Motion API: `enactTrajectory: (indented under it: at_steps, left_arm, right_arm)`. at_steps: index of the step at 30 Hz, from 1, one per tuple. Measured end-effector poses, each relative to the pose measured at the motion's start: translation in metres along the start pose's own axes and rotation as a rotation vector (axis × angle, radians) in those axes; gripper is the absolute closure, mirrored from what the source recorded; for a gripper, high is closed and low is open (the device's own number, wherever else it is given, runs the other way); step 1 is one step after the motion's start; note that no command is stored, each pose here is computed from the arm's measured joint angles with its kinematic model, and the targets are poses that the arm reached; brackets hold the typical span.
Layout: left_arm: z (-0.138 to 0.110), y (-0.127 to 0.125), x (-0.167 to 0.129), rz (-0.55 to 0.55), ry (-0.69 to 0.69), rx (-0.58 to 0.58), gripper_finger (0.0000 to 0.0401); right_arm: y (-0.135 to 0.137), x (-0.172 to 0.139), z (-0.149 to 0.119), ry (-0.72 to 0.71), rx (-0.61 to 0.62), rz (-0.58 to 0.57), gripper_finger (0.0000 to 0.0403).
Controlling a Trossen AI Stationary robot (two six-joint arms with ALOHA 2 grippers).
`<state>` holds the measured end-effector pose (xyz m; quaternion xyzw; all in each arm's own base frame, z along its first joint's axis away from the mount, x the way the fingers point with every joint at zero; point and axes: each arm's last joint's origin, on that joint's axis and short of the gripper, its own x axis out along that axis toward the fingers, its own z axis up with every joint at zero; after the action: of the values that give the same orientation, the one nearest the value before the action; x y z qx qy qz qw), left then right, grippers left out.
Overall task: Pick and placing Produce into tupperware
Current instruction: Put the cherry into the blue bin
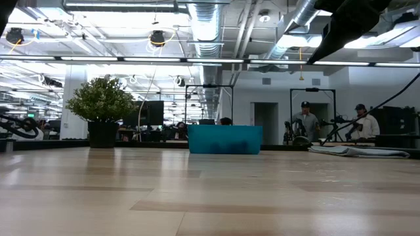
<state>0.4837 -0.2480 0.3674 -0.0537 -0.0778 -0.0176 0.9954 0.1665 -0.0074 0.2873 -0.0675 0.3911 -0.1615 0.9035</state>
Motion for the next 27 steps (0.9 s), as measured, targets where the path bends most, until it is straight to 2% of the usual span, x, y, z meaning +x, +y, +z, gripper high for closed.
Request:
enactTrajectory:
  at_steps: [5, 8, 13, 16, 19, 23, 27]
  left_arm:
    - [0.037, -0.011, -0.011, -0.190, -0.357, -0.165, 0.0309]
    - [0.052, -0.016, -0.022, -0.296, -0.522, -0.214, 0.0309]
    - [0.067, -0.022, -0.037, -0.476, -0.716, -0.227, 0.0309]
    - [0.072, -0.026, -0.046, -0.587, -0.807, -0.188, 0.0309]
    - [0.073, -0.032, -0.050, -0.648, -0.839, -0.126, 0.0309]
    - [0.071, -0.039, -0.052, -0.669, -0.839, -0.049, 0.0309]
    - [0.053, -0.047, -0.040, -0.682, -0.628, 0.056, 0.0309]
  right_arm:
    - [0.000, 0.000, 0.000, -0.003, 0.001, 0.000, 0.0178]
    - [0.000, 0.000, 0.001, -0.008, 0.003, 0.000, 0.0178]
    - [0.000, 0.000, 0.002, -0.020, 0.007, 0.000, 0.0178]
    - [0.000, 0.000, 0.002, -0.020, 0.008, 0.000, 0.0178]
    - [0.000, 0.000, 0.002, -0.020, 0.007, 0.000, 0.0178]
    - [0.000, 0.000, 0.002, -0.022, 0.007, 0.000, 0.0178]
    - [0.000, 0.000, 0.002, -0.022, 0.006, 0.000, 0.0178]
